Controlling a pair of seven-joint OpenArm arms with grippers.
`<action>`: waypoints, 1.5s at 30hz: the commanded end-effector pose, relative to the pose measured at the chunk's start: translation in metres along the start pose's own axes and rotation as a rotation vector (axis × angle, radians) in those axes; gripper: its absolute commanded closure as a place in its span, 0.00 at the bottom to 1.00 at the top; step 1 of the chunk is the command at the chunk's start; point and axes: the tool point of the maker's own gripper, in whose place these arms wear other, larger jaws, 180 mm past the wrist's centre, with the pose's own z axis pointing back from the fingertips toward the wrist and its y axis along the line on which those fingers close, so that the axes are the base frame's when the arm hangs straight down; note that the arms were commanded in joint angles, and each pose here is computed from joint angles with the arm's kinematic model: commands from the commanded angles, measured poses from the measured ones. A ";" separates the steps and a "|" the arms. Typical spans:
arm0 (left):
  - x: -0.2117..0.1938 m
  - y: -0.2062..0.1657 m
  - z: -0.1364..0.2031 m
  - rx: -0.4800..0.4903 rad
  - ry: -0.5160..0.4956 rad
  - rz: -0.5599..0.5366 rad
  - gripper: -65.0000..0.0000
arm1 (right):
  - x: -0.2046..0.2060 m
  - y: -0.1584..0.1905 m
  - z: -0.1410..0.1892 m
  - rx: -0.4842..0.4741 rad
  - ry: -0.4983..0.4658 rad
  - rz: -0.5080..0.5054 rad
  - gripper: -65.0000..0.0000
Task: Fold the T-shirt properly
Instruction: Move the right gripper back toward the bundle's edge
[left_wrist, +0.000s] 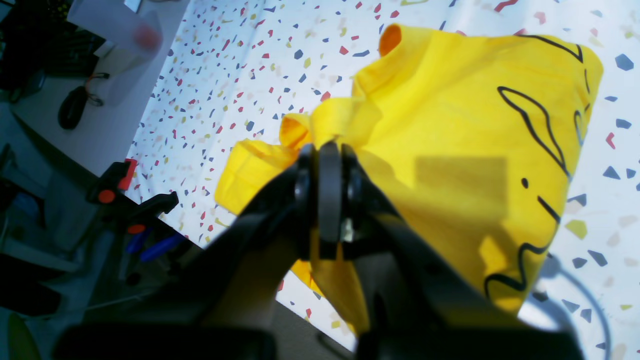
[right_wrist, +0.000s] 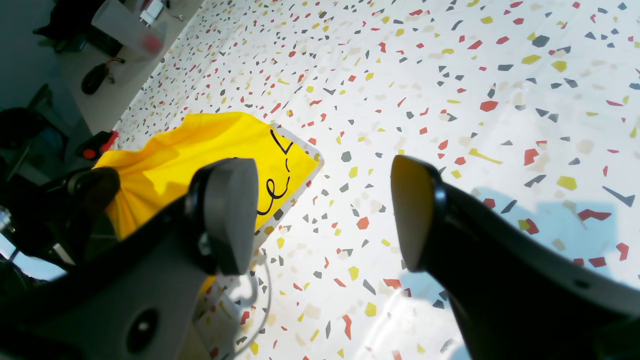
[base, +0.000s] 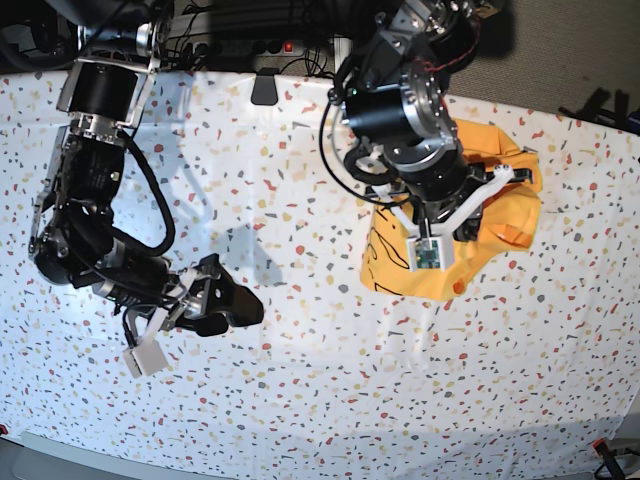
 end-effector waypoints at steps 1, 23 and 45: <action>0.014 0.006 0.002 0.025 -0.050 0.023 1.00 | 0.021 0.004 0.004 0.014 -0.060 0.034 0.36; 0.017 0.004 0.002 0.013 -0.067 -0.009 1.00 | 0.021 0.004 0.004 0.014 -0.058 0.034 0.36; 0.022 0.006 0.003 0.025 -0.095 0.020 0.48 | -0.008 0.001 0.004 -0.004 0.000 0.000 0.36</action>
